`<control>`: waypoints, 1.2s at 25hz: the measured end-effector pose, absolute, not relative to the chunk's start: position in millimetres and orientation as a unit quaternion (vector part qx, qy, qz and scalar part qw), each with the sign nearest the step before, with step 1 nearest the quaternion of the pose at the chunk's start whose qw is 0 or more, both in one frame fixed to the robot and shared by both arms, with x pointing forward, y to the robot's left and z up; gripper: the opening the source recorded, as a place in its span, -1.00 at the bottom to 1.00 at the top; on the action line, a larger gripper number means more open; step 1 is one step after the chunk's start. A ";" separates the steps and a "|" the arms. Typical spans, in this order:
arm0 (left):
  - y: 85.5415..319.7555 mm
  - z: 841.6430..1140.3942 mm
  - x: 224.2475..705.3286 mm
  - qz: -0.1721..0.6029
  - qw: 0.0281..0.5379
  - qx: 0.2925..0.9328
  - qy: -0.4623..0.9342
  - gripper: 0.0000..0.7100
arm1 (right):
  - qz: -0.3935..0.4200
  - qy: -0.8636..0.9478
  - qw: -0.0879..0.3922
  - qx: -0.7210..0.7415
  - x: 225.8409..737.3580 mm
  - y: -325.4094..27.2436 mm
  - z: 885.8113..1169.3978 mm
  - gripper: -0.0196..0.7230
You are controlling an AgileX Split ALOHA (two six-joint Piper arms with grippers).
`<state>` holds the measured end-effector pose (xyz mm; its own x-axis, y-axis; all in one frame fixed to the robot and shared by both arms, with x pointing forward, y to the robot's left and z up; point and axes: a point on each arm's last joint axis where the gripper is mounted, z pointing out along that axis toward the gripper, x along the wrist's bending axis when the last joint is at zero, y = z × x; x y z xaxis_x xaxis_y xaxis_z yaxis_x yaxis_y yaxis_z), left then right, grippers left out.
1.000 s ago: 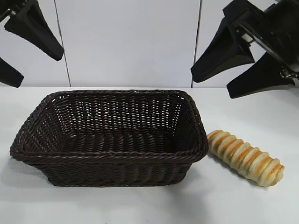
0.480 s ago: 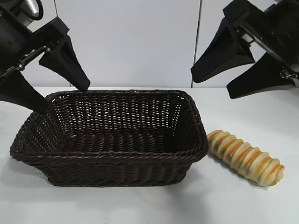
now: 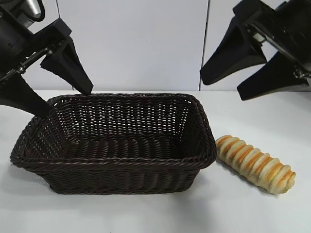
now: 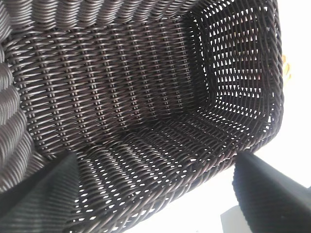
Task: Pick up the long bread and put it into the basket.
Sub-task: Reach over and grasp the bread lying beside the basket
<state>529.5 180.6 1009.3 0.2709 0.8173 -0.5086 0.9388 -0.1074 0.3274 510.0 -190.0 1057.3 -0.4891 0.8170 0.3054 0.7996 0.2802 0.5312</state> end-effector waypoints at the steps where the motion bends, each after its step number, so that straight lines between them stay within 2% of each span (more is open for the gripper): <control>1: 180.6 1009.3 529.5 -0.100 0.303 0.737 0.595 0.76 | 0.309 0.806 0.020 0.504 514.9 -191.0 1056.9 0.56; 9: 180.6 1009.3 529.5 -0.100 0.303 0.739 0.594 0.76 | 0.157 0.820 0.082 0.544 547.0 -209.7 1038.5 0.56; 15: 180.6 1009.3 529.5 -0.099 0.304 0.740 0.592 0.76 | 0.095 0.841 0.063 0.529 559.8 -210.7 1004.4 0.56; 23: 180.5 1009.3 529.2 -0.100 0.303 0.741 0.591 0.76 | 0.052 0.853 0.065 0.516 574.2 -212.4 969.1 0.56; 30: 180.5 1009.3 528.9 -0.101 0.302 0.741 0.590 0.76 | 0.021 0.855 0.034 0.517 582.2 -210.2 929.2 0.56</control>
